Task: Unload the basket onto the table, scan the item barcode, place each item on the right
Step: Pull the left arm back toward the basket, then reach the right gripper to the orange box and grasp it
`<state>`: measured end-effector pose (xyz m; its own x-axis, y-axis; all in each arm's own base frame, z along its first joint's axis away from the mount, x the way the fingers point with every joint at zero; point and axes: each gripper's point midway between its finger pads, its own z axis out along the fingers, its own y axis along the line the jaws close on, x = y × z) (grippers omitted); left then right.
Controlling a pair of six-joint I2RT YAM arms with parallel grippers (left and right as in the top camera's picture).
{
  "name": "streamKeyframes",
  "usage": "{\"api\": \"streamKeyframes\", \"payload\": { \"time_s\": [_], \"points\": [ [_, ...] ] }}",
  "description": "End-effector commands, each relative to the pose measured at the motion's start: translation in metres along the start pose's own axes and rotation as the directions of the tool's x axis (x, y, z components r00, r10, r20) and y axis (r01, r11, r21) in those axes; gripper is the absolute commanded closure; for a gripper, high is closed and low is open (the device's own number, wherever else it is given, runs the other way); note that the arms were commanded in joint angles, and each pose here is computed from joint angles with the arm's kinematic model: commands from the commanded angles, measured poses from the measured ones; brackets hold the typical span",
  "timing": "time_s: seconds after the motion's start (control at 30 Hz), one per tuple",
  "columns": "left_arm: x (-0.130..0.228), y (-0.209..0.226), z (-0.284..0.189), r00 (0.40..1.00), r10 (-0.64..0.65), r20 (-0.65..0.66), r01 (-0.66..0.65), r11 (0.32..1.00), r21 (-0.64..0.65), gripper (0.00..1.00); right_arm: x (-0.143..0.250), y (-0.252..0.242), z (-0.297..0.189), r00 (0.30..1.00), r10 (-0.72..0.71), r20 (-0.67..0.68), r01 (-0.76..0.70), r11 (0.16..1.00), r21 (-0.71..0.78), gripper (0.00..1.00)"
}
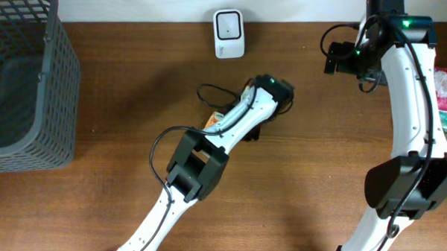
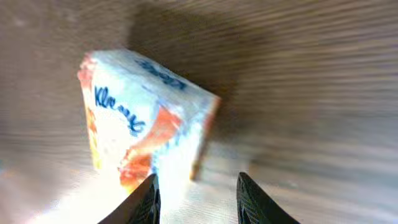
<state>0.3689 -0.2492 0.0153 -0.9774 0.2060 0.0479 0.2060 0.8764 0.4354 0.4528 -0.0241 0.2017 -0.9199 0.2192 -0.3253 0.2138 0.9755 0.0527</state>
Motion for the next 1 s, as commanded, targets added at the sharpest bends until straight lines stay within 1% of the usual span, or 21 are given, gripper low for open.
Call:
{"api": "streamKeyframes", "payload": {
  "time_s": [0.0, 0.03, 0.07, 0.1, 0.17, 0.2, 0.23, 0.3, 0.37, 0.43, 0.47, 0.5, 0.53, 0.6, 0.63, 0.67, 0.7, 0.73, 0.83, 0.87, 0.97],
  "points": [
    [-0.015, -0.003, -0.049, 1.000, 0.002, -0.021, 0.005, 0.941, 0.338, 0.58, 0.000, -0.003, 0.003, 1.000, -0.007, -0.004, 0.007, 1.000, 0.017, 0.01],
    [-0.028, 0.004, -0.072, 1.000, -0.002, 0.028, -0.011, 0.894, 0.448, 0.54, 0.000, -0.003, 0.003, 1.000, -0.007, -0.004, 0.007, 1.000, 0.017, 0.01],
    [-0.038, 0.018, -0.087, 0.997, -0.042, 0.060, 0.006, 0.867, 0.498, 0.50, 0.000, -0.003, 0.003, 1.000, -0.007, -0.004, 0.007, 1.000, 0.017, 0.01],
    [-0.054, 0.051, -0.098, 0.987, -0.125, 0.100, 0.056, 0.856, 0.514, 0.45, 0.000, -0.003, 0.003, 1.000, -0.007, -0.004, 0.007, 1.000, 0.017, 0.01],
    [-0.074, 0.113, -0.093, 0.958, -0.248, 0.143, 0.158, 0.875, 0.458, 0.32, 0.000, -0.003, 0.003, 1.000, -0.007, -0.004, 0.007, 1.000, 0.017, 0.01],
    [-0.080, 0.141, -0.083, 0.943, -0.297, 0.147, 0.212, 0.881, 0.423, 0.18, 0.000, -0.003, 0.003, 1.000, -0.007, -0.004, 0.007, 1.000, 0.017, 0.01],
    [-0.084, 0.166, -0.071, 0.932, -0.337, 0.136, 0.262, 0.883, 0.390, 0.00, 0.000, -0.003, 0.003, 1.000, -0.007, -0.004, 0.007, 1.000, 0.017, 0.01],
    [-0.084, 0.200, -0.046, 0.916, -0.393, 0.084, 0.339, 0.867, 0.365, 0.01, -0.004, 0.001, 0.003, 1.000, 0.002, 0.010, -0.001, 1.000, -0.004, 0.01],
    [-0.081, 0.220, -0.029, 0.904, -0.425, 0.045, 0.384, 0.854, 0.352, 0.01, -0.016, 0.010, 0.002, 0.998, 0.002, 0.058, 0.002, 0.998, -0.057, 0.01],
    [-0.078, 0.234, -0.016, 0.895, -0.446, 0.011, 0.417, 0.844, 0.339, 0.01, -0.013, 0.031, 0.000, 0.999, -0.001, 0.040, 0.007, 0.985, -0.175, 0.01],
    [-0.076, 0.239, -0.012, 0.891, -0.453, 0.001, 0.427, 0.840, 0.335, 0.01, -0.011, 0.051, -0.005, 1.000, -0.005, 0.029, 0.013, 0.956, -0.292, 0.01],
    [-0.076, 0.242, -0.009, 0.888, -0.459, -0.004, 0.434, 0.837, 0.332, 0.01, -0.003, 0.075, -0.011, 1.000, -0.020, -0.009, 0.015, 0.908, -0.420, 0.01],
    [-0.076, 0.245, -0.007, 0.885, -0.465, -0.006, 0.441, 0.834, 0.332, 0.01, 0.009, 0.095, -0.013, 0.998, -0.043, -0.055, 0.009, 0.866, -0.500, 0.01],
    [-0.075, 0.250, -0.005, 0.881, -0.473, -0.011, 0.449, 0.830, 0.330, 0.01, 0.039, 0.124, 0.006, 0.985, -0.111, -0.135, 0.024, 0.851, -0.525, 0.01],
    [-0.075, 0.249, -0.005, 0.881, -0.473, -0.010, 0.450, 0.830, 0.331, 0.01, 0.059, 0.139, 0.023, 0.972, -0.144, -0.186, 0.025, 0.848, -0.530, 0.05],
    [-0.077, 0.249, -0.005, 0.879, -0.476, -0.005, 0.450, 0.828, 0.335, 0.01, 0.075, 0.151, 0.036, 0.960, -0.136, -0.244, -0.011, 0.854, -0.520, 0.14],
    [-0.078, 0.249, -0.006, 0.879, -0.477, -0.002, 0.450, 0.827, 0.337, 0.01, 0.096, 0.166, 0.056, 0.943, -0.101, -0.316, -0.074, 0.864, -0.498, 0.28],
    [-0.078, 0.249, -0.006, 0.879, -0.477, -0.003, 0.450, 0.827, 0.337, 0.01, 0.114, 0.180, 0.074, 0.928, -0.051, -0.369, -0.142, 0.868, -0.476, 0.32],
    [-0.078, 0.249, -0.006, 0.879, -0.477, -0.003, 0.450, 0.827, 0.337, 0.01, 0.141, 0.220, 0.090, 0.913, -0.068, -0.403, -0.190, 0.804, -0.564, 0.33],
    [-0.078, 0.249, -0.005, 0.879, -0.477, -0.003, 0.450, 0.827, 0.336, 0.01, 0.152, 0.233, 0.099, 0.910, -0.053, -0.411, -0.210, 0.796, -0.568, 0.38],
    [-0.078, 0.249, -0.006, 0.879, -0.477, -0.003, 0.450, 0.827, 0.336, 0.01, 0.177, 0.250, 0.116, 0.901, -0.032, -0.434, -0.245, 0.786, -0.567, 0.40]
  ]
}}
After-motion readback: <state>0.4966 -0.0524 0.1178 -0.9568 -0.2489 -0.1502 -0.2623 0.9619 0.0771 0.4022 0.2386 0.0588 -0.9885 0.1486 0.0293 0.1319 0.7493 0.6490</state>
